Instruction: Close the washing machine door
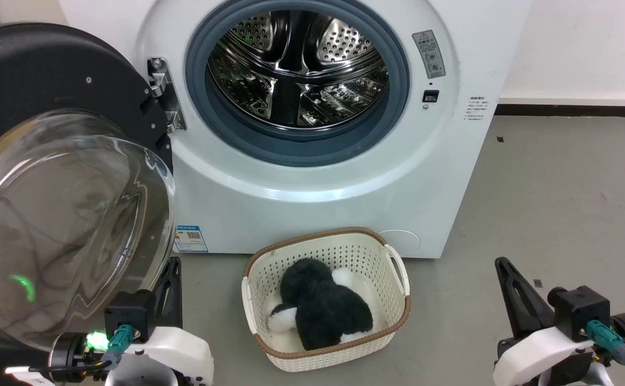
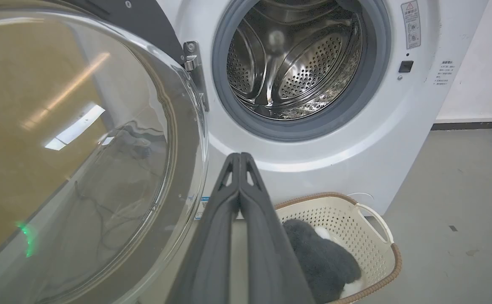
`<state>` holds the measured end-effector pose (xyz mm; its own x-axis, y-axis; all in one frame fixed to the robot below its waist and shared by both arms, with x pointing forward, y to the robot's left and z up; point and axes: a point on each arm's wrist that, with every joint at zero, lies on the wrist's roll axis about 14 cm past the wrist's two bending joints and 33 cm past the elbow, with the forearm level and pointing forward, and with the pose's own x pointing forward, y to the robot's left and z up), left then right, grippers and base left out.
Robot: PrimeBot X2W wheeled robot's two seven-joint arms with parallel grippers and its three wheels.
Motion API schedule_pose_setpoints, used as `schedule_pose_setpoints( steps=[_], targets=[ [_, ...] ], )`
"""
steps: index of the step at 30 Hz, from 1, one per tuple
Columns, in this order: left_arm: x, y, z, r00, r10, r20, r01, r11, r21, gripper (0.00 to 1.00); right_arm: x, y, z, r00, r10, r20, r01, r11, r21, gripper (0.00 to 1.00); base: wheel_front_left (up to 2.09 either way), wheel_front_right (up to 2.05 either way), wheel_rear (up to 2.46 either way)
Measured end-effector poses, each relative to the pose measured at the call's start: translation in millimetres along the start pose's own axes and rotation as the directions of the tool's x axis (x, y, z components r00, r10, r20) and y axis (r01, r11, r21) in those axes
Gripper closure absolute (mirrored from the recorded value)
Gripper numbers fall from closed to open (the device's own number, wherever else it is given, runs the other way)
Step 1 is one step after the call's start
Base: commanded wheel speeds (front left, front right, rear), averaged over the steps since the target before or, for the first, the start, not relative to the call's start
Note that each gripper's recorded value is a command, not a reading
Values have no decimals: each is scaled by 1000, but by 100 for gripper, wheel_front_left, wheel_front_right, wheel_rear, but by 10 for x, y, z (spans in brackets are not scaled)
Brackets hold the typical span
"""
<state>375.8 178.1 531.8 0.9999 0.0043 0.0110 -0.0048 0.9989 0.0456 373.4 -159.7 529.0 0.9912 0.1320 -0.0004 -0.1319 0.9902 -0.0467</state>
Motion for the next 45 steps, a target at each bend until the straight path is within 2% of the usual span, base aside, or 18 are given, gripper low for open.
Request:
schedule_pose_setpoints(
  steps=[8,9,21,22,23,24,34,45],
  targets=[
    [0,-1,1,1000,0,0,0,1000,0,100,0,-1,0,1000,0,0,0,1000,0,100,0,0,0],
    [0,1,0,1000,0,0,0,1000,0,0,0,1,-1,1000,0,0,0,1000,0,0,0,0,0],
    [2,-7,-2,1000,9,6,-9,1000,0,0,2,-27,5,1000,-8,9,8,1000,4,0,0,0,0],
    [2,-6,2,1000,12,10,-12,1000,0,38,3,-31,7,1000,-9,11,9,1000,6,0,0,0,0],
    [2,-4,6,1000,14,12,-14,1000,0,81,4,-33,8,1000,-9,12,9,1000,9,0,0,0,0],
    [2,-2,6,1000,16,13,-16,1000,0,100,5,-37,12,1000,-10,16,10,1000,10,0,0,0,0],
    [9,76,156,997,43,71,-43,999,-6,100,34,-31,29,999,-8,33,7,1000,14,0,0,0,0],
    [53,345,610,970,110,217,-109,994,-14,100,118,39,34,999,15,50,-16,1000,24,0,0,0,0]
  ],
)
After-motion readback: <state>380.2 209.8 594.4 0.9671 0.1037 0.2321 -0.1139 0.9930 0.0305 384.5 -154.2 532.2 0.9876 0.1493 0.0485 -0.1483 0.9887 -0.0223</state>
